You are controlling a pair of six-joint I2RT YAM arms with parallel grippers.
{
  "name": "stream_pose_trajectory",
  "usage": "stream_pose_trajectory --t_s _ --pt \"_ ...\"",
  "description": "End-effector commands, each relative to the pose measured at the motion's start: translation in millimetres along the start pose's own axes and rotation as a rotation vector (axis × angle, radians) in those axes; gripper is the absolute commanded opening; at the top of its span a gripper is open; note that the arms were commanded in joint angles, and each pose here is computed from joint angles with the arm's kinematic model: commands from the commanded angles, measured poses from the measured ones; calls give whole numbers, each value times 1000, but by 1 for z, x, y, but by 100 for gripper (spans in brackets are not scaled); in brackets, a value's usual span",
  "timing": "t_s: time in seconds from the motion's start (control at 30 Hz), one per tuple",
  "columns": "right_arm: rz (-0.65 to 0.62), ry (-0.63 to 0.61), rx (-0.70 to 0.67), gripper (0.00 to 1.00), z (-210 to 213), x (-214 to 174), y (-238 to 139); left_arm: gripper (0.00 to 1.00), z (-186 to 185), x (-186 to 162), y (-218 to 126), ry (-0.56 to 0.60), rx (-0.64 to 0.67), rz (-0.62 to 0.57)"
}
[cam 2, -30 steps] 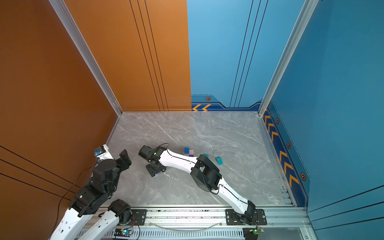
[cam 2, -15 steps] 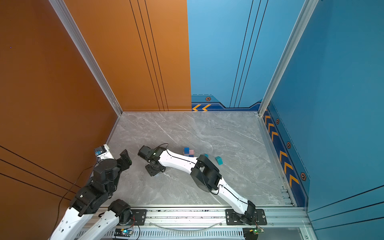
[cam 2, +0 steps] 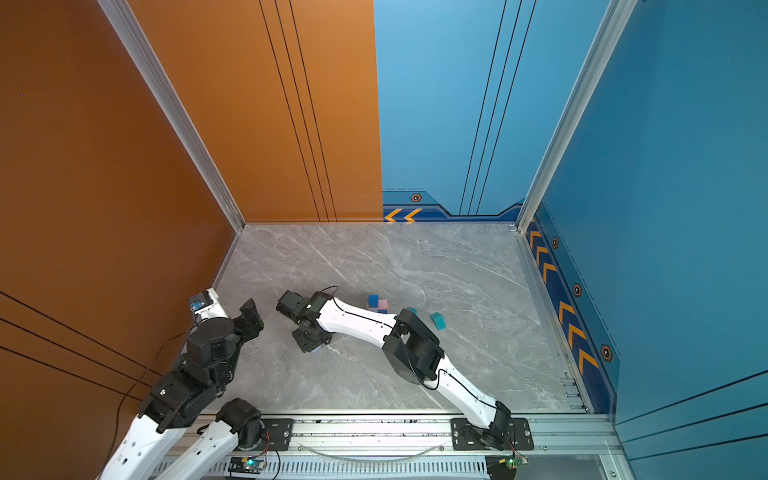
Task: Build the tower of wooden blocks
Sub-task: 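Close the right gripper on the light blue cube and lift it, then carry the light blue cube over the stack while the left gripper approaches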
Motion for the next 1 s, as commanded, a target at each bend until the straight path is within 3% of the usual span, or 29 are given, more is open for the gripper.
stream_pose_trajectory --t_s 0.0,0.37,0.63,0.8,0.97 --pt "-80 30 -2 18 -2 11 -57 75 -2 -5 3 19 -8 21" --pt "-170 102 -52 18 -36 8 -134 73 -19 -7 11 32 -79 64" --pt "-225 201 -126 18 -92 -5 -179 73 -75 -13 29 104 -351 159" --pt "-234 270 -190 17 -131 -11 -187 71 -116 -26 44 152 -518 295" --pt "-208 336 -230 17 -164 -16 -176 68 -145 -37 55 151 -615 357"
Point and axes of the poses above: each gripper's point midway between its finger pads, its own y axis out along the fingers, its own z axis along the line the jaws close on, x = y × z, the point moved 5 cm from there along -y, back along the fingers, and after that the axes turned 12 degrees about y, right-handed, at the moved point
